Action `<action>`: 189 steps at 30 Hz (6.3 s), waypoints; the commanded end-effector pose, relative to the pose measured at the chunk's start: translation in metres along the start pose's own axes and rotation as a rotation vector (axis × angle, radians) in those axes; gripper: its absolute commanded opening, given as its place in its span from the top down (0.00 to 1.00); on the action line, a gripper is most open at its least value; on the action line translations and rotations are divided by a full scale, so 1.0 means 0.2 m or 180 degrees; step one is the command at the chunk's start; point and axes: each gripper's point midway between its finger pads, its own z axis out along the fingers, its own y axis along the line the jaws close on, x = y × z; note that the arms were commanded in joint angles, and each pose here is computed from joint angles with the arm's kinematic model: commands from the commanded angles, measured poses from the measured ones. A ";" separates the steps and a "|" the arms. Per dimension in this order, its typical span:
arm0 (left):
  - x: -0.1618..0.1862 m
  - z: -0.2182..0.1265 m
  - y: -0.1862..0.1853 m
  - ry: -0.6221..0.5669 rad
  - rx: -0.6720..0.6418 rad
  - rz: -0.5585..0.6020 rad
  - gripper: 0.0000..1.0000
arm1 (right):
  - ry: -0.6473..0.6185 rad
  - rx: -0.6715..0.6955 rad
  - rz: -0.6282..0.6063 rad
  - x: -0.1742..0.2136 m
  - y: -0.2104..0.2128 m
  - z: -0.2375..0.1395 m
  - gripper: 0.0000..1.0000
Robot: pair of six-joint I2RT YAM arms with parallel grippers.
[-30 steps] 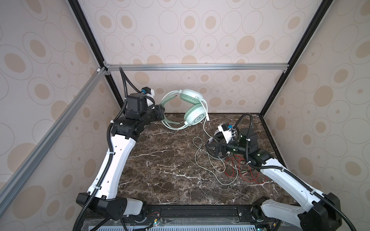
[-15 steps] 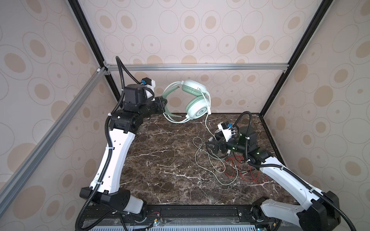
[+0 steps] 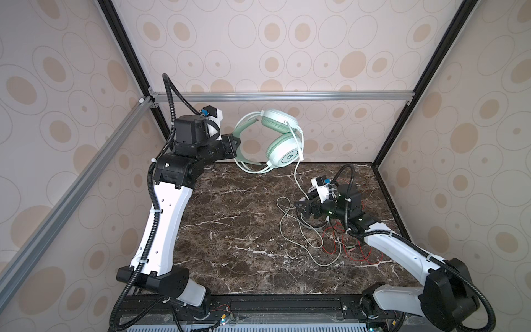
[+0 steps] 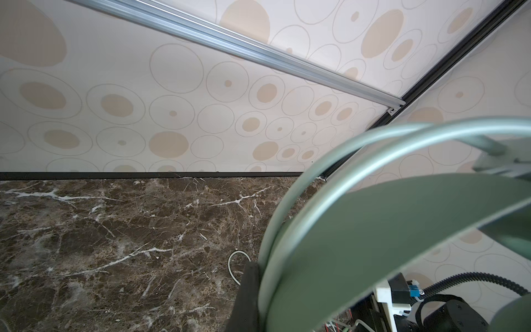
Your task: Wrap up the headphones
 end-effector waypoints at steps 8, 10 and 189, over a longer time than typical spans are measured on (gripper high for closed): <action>-0.14 -0.08 -0.11 -0.0285 0.0223 -0.0096 1.00 | 0.0027 0.0025 0.0109 0.11 -0.07 0.07 0.16; -0.14 -0.07 -0.09 -0.0271 0.0160 -0.0118 1.00 | 0.0043 0.0026 0.0135 0.14 -0.08 0.07 0.19; 0.26 -0.19 -0.34 -0.0531 0.0906 0.0781 1.00 | -0.0228 -0.0717 -0.0022 -0.47 0.37 -0.04 0.20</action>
